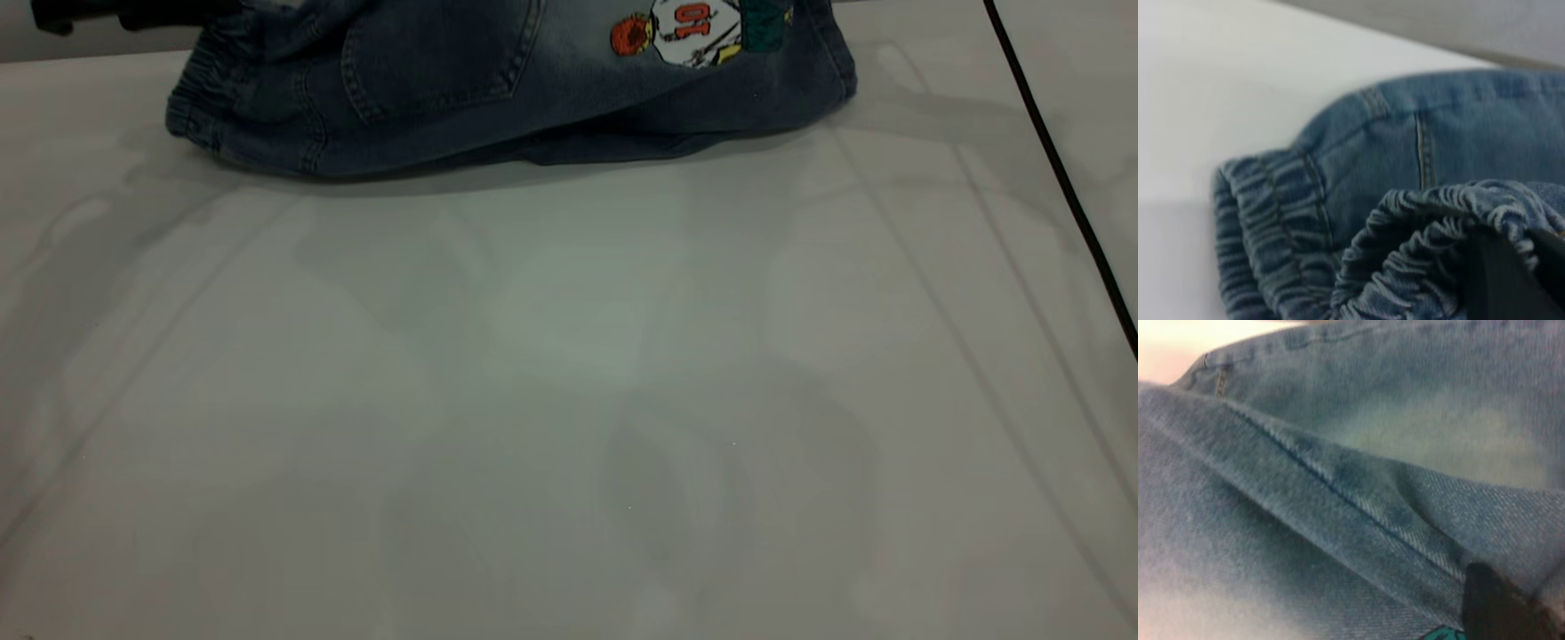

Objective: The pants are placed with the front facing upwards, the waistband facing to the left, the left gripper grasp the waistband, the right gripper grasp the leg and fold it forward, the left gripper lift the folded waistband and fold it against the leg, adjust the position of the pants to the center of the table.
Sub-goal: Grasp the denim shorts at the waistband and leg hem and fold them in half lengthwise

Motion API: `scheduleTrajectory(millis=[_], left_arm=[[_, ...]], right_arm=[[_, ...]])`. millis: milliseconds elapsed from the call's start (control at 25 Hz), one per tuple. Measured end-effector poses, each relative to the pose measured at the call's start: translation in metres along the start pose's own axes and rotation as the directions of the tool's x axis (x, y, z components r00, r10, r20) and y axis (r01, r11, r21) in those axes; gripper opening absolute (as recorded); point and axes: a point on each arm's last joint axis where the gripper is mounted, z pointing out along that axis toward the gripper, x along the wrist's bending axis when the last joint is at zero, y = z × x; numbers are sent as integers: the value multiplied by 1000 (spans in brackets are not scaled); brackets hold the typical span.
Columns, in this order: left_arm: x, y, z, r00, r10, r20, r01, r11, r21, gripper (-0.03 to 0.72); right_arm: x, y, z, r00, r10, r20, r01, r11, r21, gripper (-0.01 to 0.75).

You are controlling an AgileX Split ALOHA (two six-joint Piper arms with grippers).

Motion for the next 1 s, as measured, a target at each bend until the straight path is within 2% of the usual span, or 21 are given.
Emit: scheduleTrajectory(millis=[240,520,720,840,1000], left_arm=[[-1,6,-1,1000,7,-6,-7,1000,-22,95],[1,7,-1,999,27,-25,-28,999,-31,95],[3,9,-1,998,35,-54,-38,998,-44,95],[3,9,-1,998,39,-54,-41,998,-44,95],[4,9,-1,997,43,-57,-46,998,-46,95]], right_arm=[[-1,12,2,1000,-25,1,25,999,-45,34],[-11,7,15,1000,23,-15,-24,997,-68,34],[-13,9,15,999,31,8,-30,995,-95,48],[-14,10,15,999,29,20,-27,995,-101,87],[-15,10,15,999,28,22,-26,995,-100,233]])
